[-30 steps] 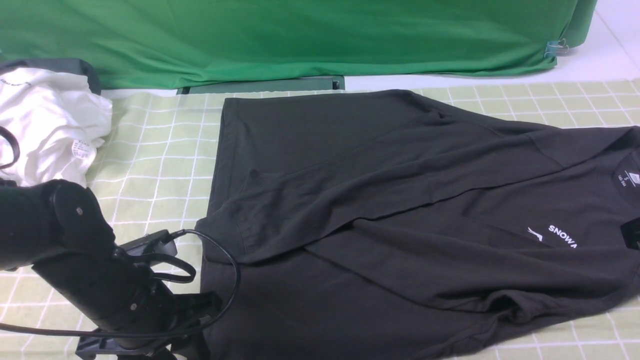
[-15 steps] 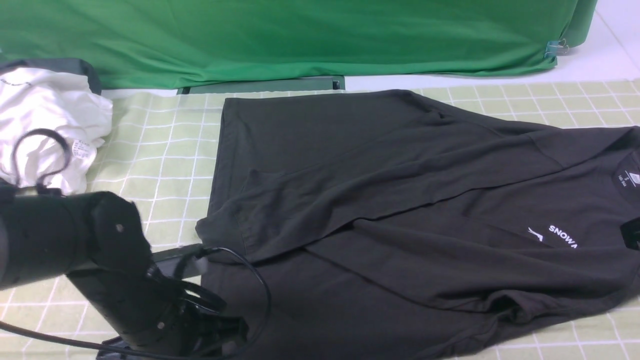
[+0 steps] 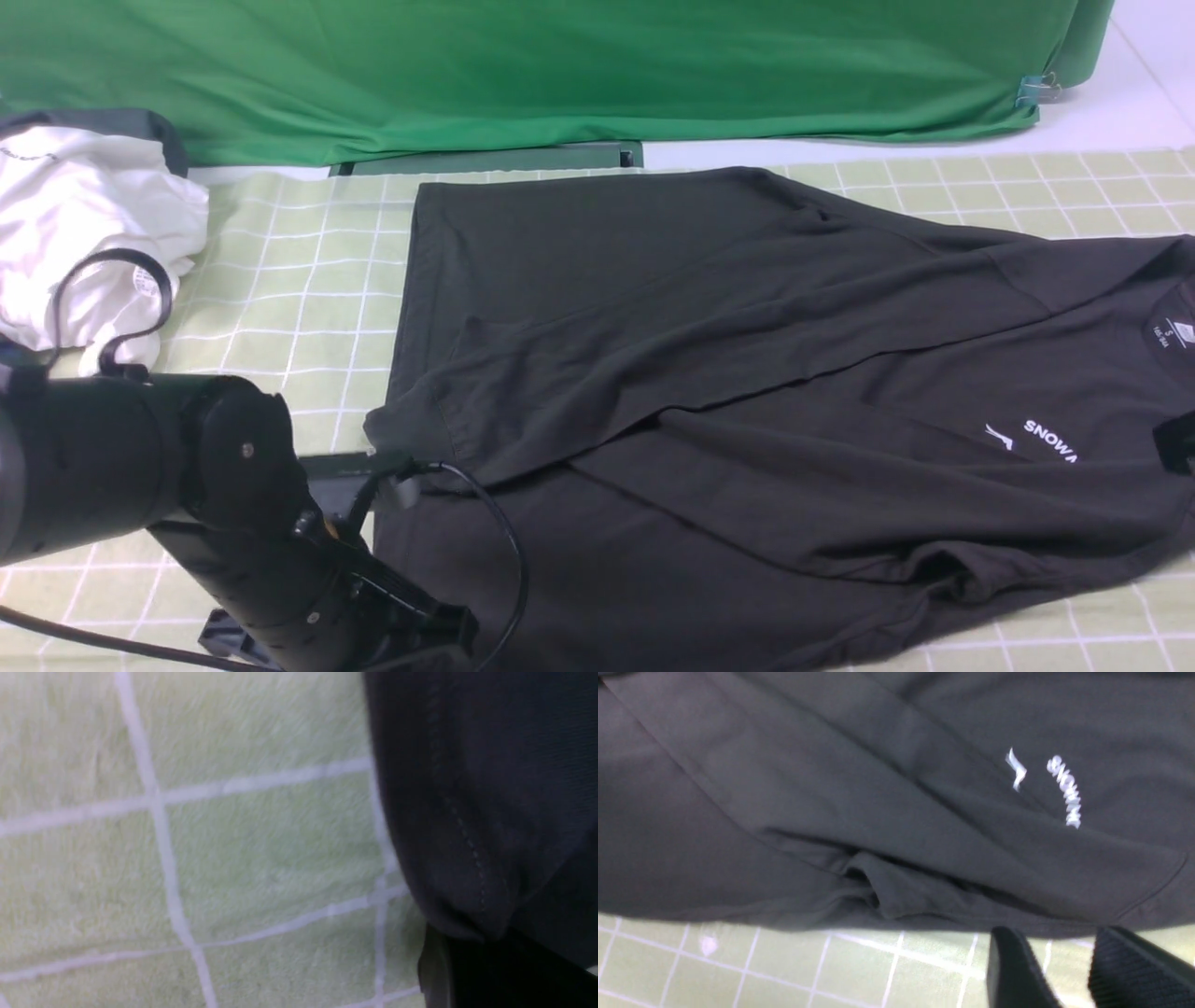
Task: Fold a long-sleeved shirt over a green coffee tablecloth.
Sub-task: 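Grasp the near edge of the shirt at its hem and shoulder corners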
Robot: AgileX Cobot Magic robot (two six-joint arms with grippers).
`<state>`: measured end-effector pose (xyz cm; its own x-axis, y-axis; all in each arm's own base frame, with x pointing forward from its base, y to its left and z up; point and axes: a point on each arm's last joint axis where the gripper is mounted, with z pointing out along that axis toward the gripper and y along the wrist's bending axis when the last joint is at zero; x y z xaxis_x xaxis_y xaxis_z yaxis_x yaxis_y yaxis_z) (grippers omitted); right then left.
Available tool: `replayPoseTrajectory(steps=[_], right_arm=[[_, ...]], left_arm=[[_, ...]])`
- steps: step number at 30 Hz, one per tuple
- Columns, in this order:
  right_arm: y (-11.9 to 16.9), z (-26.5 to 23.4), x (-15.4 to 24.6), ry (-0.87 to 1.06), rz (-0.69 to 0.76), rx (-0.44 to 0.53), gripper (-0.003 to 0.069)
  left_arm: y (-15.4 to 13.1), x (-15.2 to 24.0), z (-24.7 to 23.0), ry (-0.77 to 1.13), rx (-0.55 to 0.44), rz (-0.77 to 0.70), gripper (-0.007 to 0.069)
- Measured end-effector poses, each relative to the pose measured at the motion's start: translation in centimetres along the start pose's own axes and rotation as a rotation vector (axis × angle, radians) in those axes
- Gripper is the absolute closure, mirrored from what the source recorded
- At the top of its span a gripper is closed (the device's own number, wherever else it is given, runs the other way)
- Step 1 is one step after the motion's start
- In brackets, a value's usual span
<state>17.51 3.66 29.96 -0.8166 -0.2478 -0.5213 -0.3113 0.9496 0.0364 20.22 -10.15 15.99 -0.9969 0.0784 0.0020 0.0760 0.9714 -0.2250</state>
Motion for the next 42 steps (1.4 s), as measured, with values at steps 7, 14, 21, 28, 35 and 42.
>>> replayPoseTrajectory(steps=[7, 14, 21, 28, 35, 42], right_arm=[[3.0, 2.8, 2.4, 0.111, -0.184, -0.089, 0.0305], [6.0, 7.4, 3.4, 0.310, -0.436, -0.047, 0.0285], [7.2, 11.6, 1.7, 0.406, -0.496, 0.058, 0.0284], [8.0, 14.7, -0.3, 0.449, -0.516, 0.087, 0.0284], [7.7, 16.4, -0.1, 0.491, -0.518, 0.139, 0.0284], [7.8, 16.6, -0.3, 0.465, -0.498, 0.141, 0.0461]], left_arm=[[0.2, 0.6, -2.1, -0.072, -0.033, 0.080, 0.0603], [0.4, 0.8, -2.1, -0.049, -0.063, 0.106, 0.0603], [0.3, 0.8, -2.1, -0.057, -0.048, 0.093, 0.0603], [0.2, 0.5, -2.1, -0.084, -0.041, 0.080, 0.0603], [0.2, 0.5, -2.2, -0.086, -0.041, 0.076, 0.0603], [0.2, 0.3, -2.2, -0.104, -0.035, 0.068, 0.0603]])
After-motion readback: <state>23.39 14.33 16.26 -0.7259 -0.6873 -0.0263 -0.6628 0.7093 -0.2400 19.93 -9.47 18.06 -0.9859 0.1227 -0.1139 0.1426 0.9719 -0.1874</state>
